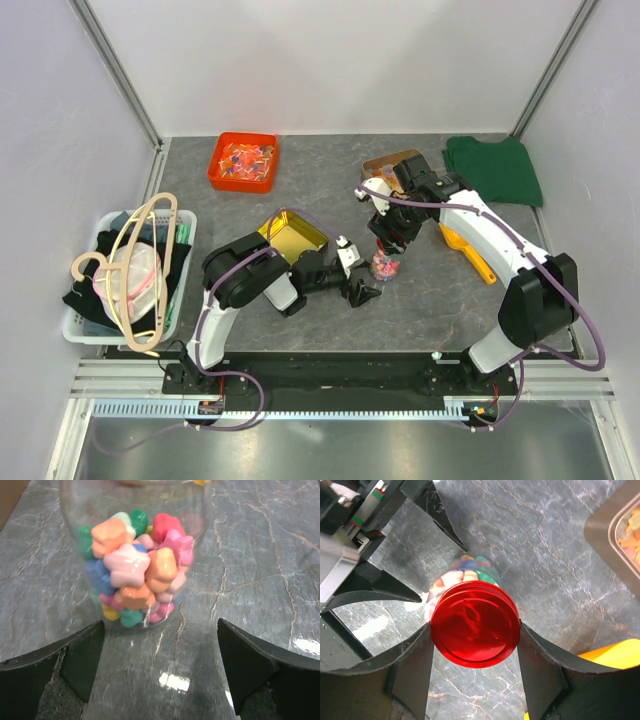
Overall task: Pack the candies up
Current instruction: Close the bottle lid on the packing bottle.
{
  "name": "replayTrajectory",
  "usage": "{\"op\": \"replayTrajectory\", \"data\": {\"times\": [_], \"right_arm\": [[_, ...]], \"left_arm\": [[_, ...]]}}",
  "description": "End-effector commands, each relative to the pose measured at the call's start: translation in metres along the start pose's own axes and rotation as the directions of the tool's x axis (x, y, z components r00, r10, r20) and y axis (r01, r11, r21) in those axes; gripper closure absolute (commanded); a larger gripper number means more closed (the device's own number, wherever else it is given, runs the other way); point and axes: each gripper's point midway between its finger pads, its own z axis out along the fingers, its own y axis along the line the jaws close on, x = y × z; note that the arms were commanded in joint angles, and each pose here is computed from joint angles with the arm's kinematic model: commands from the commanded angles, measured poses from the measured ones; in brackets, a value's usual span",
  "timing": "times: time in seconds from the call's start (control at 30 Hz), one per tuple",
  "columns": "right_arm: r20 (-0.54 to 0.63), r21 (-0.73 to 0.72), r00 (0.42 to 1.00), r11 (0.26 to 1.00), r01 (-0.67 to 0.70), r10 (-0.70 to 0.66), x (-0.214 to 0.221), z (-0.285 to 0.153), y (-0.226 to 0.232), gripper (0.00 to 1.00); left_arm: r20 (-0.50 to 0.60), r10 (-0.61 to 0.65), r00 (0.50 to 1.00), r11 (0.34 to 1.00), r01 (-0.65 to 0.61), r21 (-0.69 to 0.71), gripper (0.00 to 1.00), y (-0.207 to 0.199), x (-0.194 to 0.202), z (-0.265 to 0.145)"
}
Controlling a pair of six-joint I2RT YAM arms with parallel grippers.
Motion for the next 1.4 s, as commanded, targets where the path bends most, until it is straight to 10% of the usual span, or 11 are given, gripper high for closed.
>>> {"op": "replayTrajectory", "data": {"times": [0.0, 0.97, 1.27, 1.37], "right_arm": [[-0.041, -0.002, 0.999, 0.999, -0.035, 0.035, 0.009, -0.006, -0.005, 0.55], [-0.14, -0.217, 0.988, 0.972, -0.088, 0.059, 0.047, 0.009, 0.034, 0.58], [-0.105, -0.175, 0.993, 0.982, -0.07, 0.052, 0.038, -0.006, 0.03, 0.58], [-0.106, -0.17, 0.993, 0.983, -0.07, 0.052, 0.038, -0.007, 0.03, 0.58]], "left_arm": [[0.315, 0.125, 0.941, 0.988, -0.148, 0.05, 0.01, -0.01, -0.082, 0.015], [0.351, 0.145, 0.925, 0.978, -0.188, 0.093, 0.01, -0.03, -0.076, 0.052], [0.351, 0.174, 0.92, 0.958, -0.241, 0.157, 0.52, -0.046, -0.072, 0.051], [0.348, 0.175, 0.921, 0.96, -0.238, 0.147, 0.53, -0.045, -0.072, 0.049]]}}
